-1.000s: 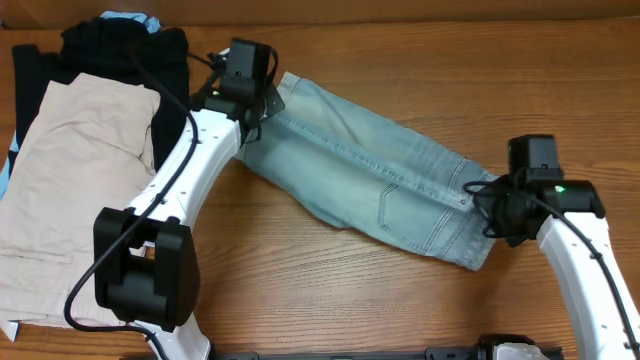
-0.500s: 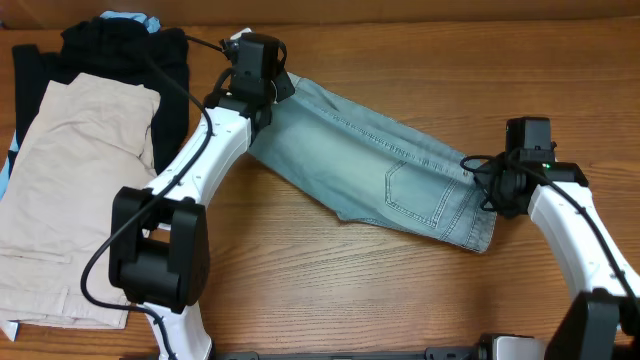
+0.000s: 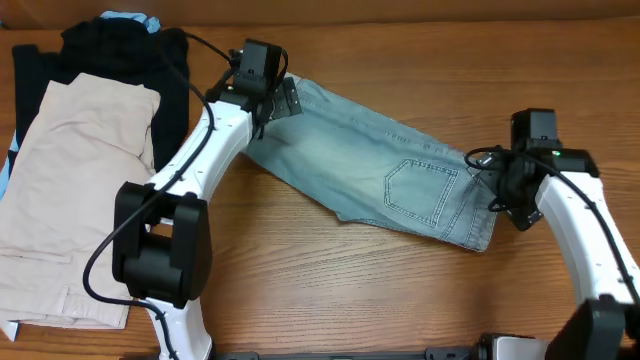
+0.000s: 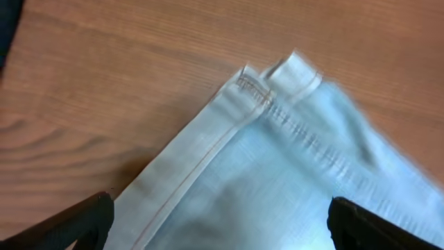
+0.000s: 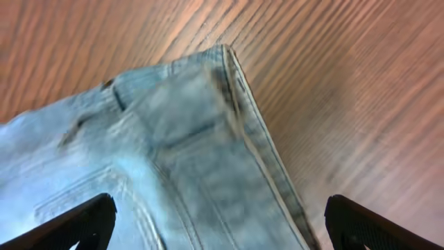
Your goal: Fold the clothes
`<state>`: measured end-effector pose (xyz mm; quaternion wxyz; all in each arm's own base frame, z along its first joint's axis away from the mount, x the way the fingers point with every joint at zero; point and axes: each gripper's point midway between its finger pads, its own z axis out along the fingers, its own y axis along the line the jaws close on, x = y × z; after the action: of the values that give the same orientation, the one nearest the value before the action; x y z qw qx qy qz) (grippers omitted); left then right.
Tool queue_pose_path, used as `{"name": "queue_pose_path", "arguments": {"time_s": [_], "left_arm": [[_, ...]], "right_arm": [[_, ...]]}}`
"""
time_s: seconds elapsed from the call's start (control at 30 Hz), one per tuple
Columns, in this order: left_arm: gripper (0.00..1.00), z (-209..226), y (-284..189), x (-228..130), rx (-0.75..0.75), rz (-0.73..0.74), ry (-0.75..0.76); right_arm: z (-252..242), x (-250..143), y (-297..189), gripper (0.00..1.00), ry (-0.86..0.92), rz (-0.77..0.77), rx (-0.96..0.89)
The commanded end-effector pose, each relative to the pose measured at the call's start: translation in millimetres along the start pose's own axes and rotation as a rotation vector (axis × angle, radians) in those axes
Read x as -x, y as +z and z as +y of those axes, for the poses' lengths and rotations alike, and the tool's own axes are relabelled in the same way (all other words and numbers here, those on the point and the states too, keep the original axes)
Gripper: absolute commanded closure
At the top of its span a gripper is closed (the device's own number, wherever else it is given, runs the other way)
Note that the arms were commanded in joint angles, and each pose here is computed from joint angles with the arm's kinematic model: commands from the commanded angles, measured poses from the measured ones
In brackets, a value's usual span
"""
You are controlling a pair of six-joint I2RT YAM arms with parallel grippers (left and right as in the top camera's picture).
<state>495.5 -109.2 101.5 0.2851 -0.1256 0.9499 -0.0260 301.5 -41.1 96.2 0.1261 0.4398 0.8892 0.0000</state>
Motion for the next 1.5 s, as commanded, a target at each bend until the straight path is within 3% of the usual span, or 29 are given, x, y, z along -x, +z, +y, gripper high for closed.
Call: {"name": "queue_pose_path", "arguments": {"time_s": [0.0, 0.27, 0.53, 0.67, 0.73, 0.77, 0.83, 0.9, 0.93, 1.1, 1.3, 1.37, 1.47], "left_arm": [[0.00, -3.9, -35.3, 25.6, -0.013, -0.060, 0.090], [0.00, -3.5, -14.7, 15.9, -0.002, -0.028, 0.224], [0.05, -32.6, 28.1, -1.6, -0.144, 0.011, 0.356], [0.22, -26.6, 52.2, -21.5, -0.123, 0.074, 0.362], [0.46, -21.7, 62.9, -34.6, -0.108, 0.119, 0.366], [0.57, -19.0, 67.6, -41.5, -0.101, 0.142, 0.369], [0.70, -13.8, 74.3, -53.6, -0.086, 0.186, 0.368], [0.84, -9.0, 74.4, -62.2, -0.074, 0.223, 0.368], [0.88, -7.2, 73.7, -65.3, -0.069, 0.237, 0.370], [0.96, 4.5, 71.0, -75.0, -0.029, 0.289, 0.333], [0.96, 24.8, 68.4, -80.7, 0.046, 0.332, 0.255], [0.93, 29.5, 66.7, -82.9, 0.058, 0.349, 0.240], [0.81, 35.3, 61.8, -85.7, 0.074, 0.382, 0.234]], "right_arm": [[7.8, 14.0, -36.8, 0.00, -0.079, -0.067, 0.061], [0.1, -28.9, -25.3, 0.00, -0.219, 0.104, 0.080], [-12.1, -58.7, -2.0, 0.00, -0.217, 0.206, 0.078], [-11.7, -59.0, -1.4, 0.00, -0.202, 0.207, 0.080], [-7.7, -57.5, -1.3, 0.00, -0.202, 0.201, 0.097], [-5.8, -56.6, -0.9, 0.03, -0.206, 0.194, 0.102], [-1.8, -56.0, 0.8, 0.20, -0.216, 0.181, 0.112], [3.1, -58.5, 5.3, 0.87, -0.232, 0.176, 0.123], [4.7, -60.5, 8.2, 0.96, -0.232, 0.175, 0.125], [4.0, -73.8, 33.5, 0.96, -0.200, 0.180, 0.115], [-7.5, -83.7, 69.4, 0.96, -0.165, 0.203, 0.062], [-8.8, -81.2, 78.8, 0.96, -0.149, 0.193, 0.037], [-2.0, -75.8, 94.9, 0.96, -0.149, 0.175, 0.043]]}}
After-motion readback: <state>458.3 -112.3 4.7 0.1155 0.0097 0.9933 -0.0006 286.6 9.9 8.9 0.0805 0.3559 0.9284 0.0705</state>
